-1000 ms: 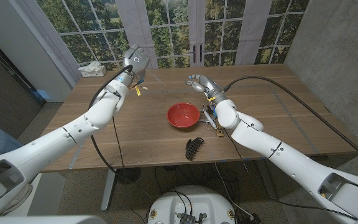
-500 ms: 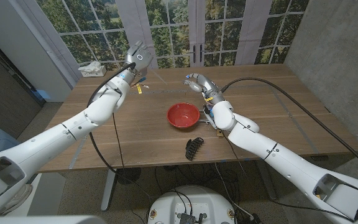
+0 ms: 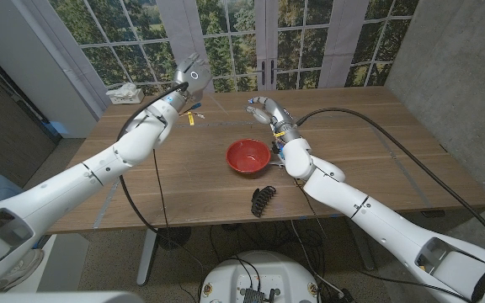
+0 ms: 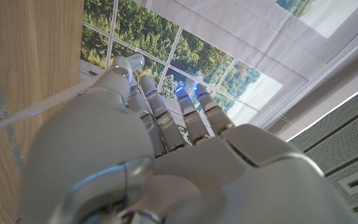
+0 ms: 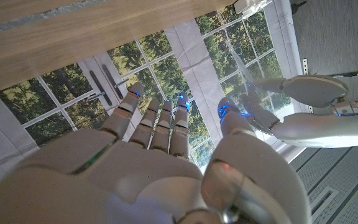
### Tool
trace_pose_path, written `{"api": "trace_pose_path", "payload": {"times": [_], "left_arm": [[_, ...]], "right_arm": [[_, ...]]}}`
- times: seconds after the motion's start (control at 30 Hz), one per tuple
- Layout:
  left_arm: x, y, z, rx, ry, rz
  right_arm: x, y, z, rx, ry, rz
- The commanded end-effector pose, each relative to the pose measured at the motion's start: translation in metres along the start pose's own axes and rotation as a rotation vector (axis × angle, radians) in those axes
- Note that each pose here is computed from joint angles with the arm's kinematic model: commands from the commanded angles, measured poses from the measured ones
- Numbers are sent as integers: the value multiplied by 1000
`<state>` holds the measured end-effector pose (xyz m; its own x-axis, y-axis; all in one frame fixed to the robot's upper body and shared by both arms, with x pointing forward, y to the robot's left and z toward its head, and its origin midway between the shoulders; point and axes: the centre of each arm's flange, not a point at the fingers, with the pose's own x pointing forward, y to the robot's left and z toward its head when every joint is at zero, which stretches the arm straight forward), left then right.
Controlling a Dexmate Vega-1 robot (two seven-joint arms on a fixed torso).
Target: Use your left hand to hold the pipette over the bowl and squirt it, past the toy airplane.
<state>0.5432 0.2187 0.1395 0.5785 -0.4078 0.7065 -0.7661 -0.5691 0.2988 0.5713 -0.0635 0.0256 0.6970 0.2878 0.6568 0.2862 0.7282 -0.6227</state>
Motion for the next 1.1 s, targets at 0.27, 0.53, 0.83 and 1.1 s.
{"api": "trace_pose_path", "payload": {"times": [0.27,0.53,0.83,1.1], "left_arm": [[6,13,6,53,-58,10],[10,18,8,67,-78,21],[15,22,10,70,-100,29],[20,23,12,82,-118,30]], "right_arm": [[5,13,10,35,0,-38],[14,17,13,46,0,-10],[22,22,18,45,-6,-20],[25,28,23,44,-11,-39]]}}
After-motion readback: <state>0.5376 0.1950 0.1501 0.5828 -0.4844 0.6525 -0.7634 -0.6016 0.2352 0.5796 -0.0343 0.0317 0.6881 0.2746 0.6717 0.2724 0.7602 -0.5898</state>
